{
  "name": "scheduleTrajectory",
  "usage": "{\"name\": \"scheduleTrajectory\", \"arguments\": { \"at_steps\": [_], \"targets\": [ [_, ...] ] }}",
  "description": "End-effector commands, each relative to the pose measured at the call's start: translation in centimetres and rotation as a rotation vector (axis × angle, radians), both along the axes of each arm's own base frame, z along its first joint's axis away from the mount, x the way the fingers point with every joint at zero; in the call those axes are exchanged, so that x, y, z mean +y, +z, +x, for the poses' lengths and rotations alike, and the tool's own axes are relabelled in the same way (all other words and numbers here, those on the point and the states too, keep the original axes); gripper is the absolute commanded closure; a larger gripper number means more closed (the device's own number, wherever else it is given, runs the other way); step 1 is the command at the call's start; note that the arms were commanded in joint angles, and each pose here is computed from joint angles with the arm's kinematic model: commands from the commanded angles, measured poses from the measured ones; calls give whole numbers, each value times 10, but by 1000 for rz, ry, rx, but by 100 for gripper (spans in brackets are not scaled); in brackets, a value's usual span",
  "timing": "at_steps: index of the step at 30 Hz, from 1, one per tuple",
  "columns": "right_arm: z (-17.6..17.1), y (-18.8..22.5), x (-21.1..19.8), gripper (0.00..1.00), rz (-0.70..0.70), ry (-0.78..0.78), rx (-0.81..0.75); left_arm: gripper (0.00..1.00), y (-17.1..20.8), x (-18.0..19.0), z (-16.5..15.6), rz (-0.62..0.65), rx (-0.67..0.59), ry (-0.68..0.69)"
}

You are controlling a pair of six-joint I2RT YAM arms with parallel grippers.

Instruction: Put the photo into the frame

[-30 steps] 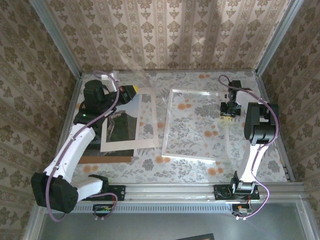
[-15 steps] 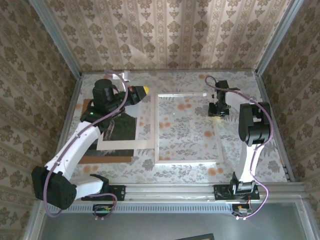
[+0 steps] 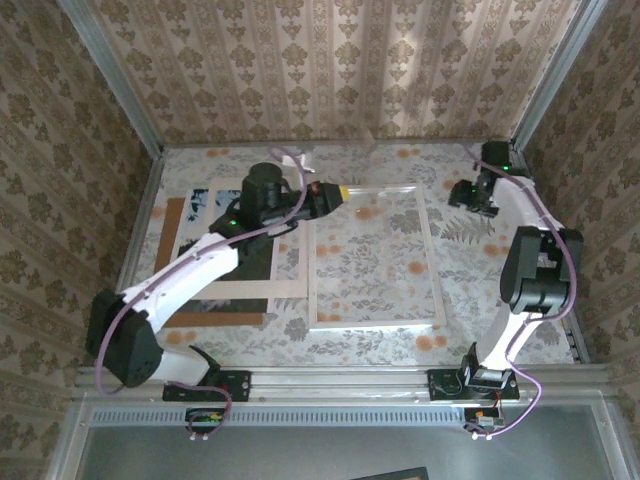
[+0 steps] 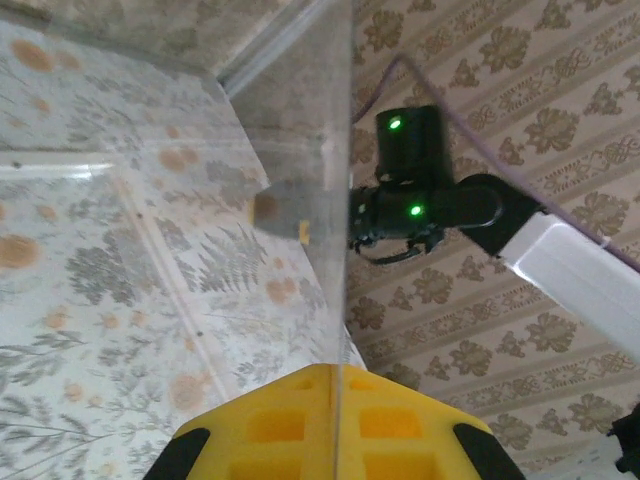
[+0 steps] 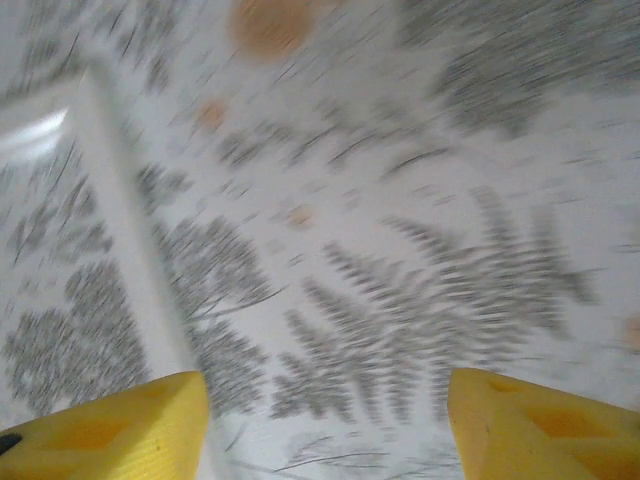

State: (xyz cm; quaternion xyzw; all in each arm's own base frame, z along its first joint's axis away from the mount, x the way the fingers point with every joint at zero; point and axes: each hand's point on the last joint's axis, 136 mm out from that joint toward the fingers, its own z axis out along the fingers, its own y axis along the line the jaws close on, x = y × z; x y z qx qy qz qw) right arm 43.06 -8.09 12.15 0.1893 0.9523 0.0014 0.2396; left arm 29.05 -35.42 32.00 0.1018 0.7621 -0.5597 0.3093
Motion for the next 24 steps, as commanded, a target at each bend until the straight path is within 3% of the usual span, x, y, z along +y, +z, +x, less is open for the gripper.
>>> {"name": "scheduleTrajectory", "arguments": {
  "at_steps": [1,7,10,15,24],
  "targets": [
    [-6,35,-30,33,-72,-117,-67,100,41,-22,1,-100,-50,3],
    [-15,67,-53,32,-82,-191,-152,100,57,-66,-7,-174,-19,-75],
    [-17,77,-52,32,-77,-191,-176,100,43,-74,2,-194,32,-48],
    [-23,94,-29,29,-61,-138,-240,100,-28,-71,27,-130,162,39],
    [-31,110,20,24,-68,0,-323,100,-140,-69,40,-32,364,43]
  ]
}}
